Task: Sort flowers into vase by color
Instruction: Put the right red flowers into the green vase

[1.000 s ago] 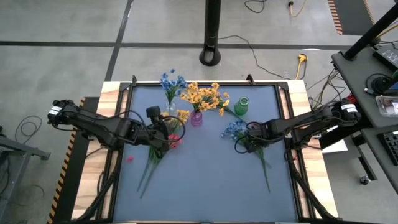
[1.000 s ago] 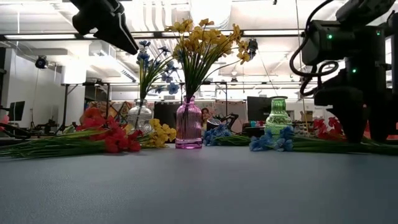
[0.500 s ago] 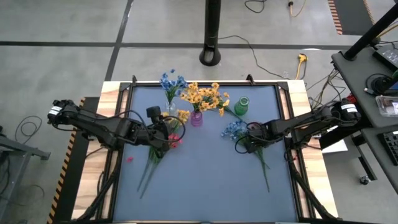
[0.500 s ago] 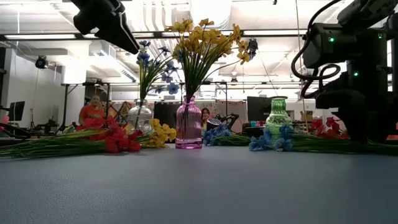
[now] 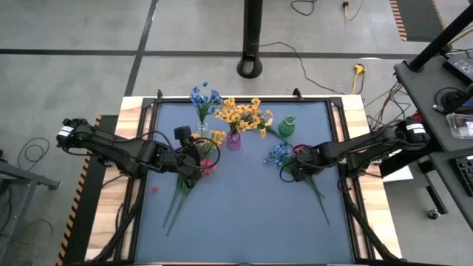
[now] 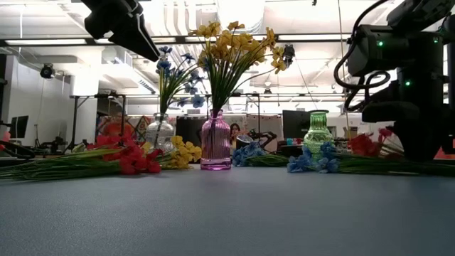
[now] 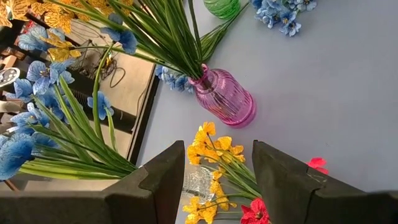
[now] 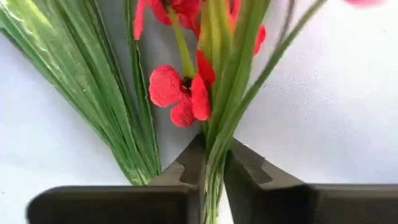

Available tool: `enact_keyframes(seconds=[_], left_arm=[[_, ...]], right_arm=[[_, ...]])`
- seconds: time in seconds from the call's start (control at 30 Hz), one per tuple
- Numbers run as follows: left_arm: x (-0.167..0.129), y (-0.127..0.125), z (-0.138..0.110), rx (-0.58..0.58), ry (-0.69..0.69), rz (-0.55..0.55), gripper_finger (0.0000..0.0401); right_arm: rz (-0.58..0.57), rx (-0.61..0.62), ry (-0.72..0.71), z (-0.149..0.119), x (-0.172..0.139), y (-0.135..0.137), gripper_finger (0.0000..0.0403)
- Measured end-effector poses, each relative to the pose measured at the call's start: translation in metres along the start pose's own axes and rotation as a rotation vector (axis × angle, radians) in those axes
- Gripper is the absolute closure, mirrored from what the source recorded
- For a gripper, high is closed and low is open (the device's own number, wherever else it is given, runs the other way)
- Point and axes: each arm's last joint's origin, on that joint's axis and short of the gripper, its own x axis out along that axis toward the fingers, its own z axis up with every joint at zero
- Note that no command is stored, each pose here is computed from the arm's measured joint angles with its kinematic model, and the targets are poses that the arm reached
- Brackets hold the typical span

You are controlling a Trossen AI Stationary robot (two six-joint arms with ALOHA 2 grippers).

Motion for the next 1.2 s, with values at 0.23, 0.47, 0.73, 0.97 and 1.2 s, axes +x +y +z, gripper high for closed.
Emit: enact_keyframes(seconds=[0.23, 0.47, 0.73, 0.97, 1.2], left_arm=[[0.0, 0.0, 0.001, -0.004, -0.004, 0.0, 0.023], [0.0, 0.0, 0.001, -0.004, -0.004, 0.0, 0.023], [0.0, 0.0, 0.001, -0.009, -0.009, -0.001, 0.023], [0.0, 0.0, 0.005, -0.007, -0.037, -0.001, 0.023], [0.0, 0.0, 0.008, -0.007, -0.062, -0.001, 0.023]], right_arm=[[-0.06, 0.005, 0.016, -0.001, -0.021, -0.005, 0.0378], [-0.031, -0.004, -0.057, 0.004, -0.052, -0.002, 0.0375], [0.032, -0.058, -0.301, 0.008, -0.093, 0.0, 0.0375], [0.118, -0.162, -0.827, 0.016, -0.131, 0.015, 0.0374], [0.309, -0.406, -1.216, 0.029, -0.166, 0.042, 0.0374]])
